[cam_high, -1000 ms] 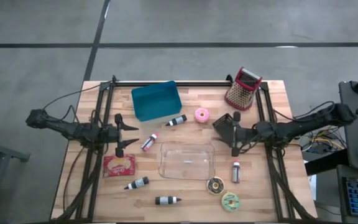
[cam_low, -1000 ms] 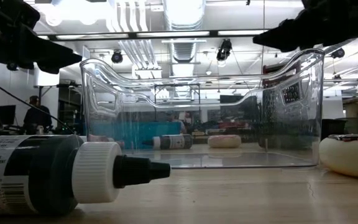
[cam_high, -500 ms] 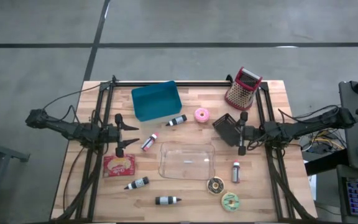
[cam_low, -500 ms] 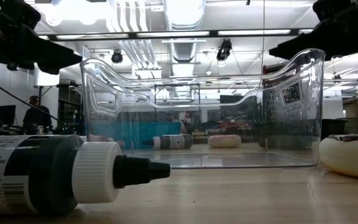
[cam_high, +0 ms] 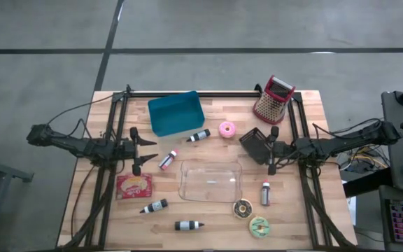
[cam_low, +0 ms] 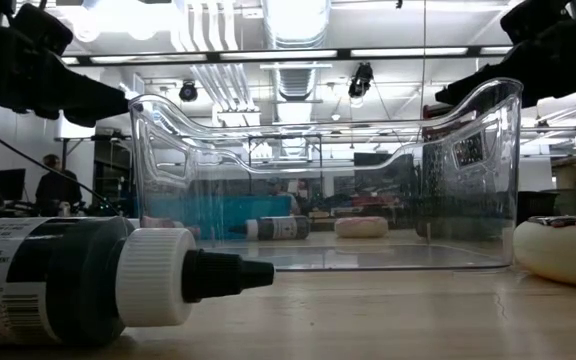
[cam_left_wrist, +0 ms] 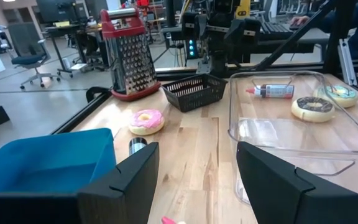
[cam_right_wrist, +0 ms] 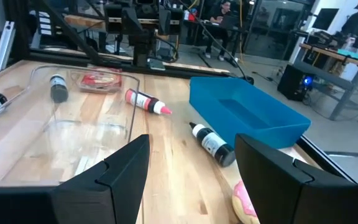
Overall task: Pick & Place Food Item
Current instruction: Put the left pink food coloring bottle into the transparent bin
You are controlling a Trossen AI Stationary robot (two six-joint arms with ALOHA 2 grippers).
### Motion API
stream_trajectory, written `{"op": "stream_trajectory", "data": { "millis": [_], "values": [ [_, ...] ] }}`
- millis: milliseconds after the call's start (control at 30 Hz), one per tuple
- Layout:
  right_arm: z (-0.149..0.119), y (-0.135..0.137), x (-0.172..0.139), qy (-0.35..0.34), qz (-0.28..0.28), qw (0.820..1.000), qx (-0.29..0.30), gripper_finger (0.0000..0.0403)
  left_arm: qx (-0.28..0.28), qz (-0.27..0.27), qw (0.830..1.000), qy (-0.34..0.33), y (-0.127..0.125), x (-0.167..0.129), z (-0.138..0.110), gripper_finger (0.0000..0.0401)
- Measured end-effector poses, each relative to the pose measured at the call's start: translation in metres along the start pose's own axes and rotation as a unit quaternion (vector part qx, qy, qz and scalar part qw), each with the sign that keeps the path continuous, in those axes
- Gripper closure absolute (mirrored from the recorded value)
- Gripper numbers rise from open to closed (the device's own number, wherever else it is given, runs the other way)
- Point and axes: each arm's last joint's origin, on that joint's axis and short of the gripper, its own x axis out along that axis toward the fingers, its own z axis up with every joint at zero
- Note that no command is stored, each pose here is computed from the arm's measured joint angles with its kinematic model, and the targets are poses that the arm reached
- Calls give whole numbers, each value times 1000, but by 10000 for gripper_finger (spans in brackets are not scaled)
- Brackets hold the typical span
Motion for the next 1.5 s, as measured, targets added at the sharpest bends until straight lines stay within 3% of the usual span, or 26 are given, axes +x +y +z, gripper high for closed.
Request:
{"op": "stream_trajectory", "data": {
  "millis": [567, 1067, 1500],
  "values": [
    [-4, 0, 0, 18, 1, 1000, 15, 171, -14, 18, 1000, 13, 3, 3, -2, 181],
    [-5, 0, 0, 26, 1, 1000, 15, 171, -49, 27, 996, 66, 4, 15, -3, 181],
    [-6, 0, 0, 30, 1, 999, 14, 171, -41, 29, 992, 118, -1, 30, 2, 181]
  ]
}}
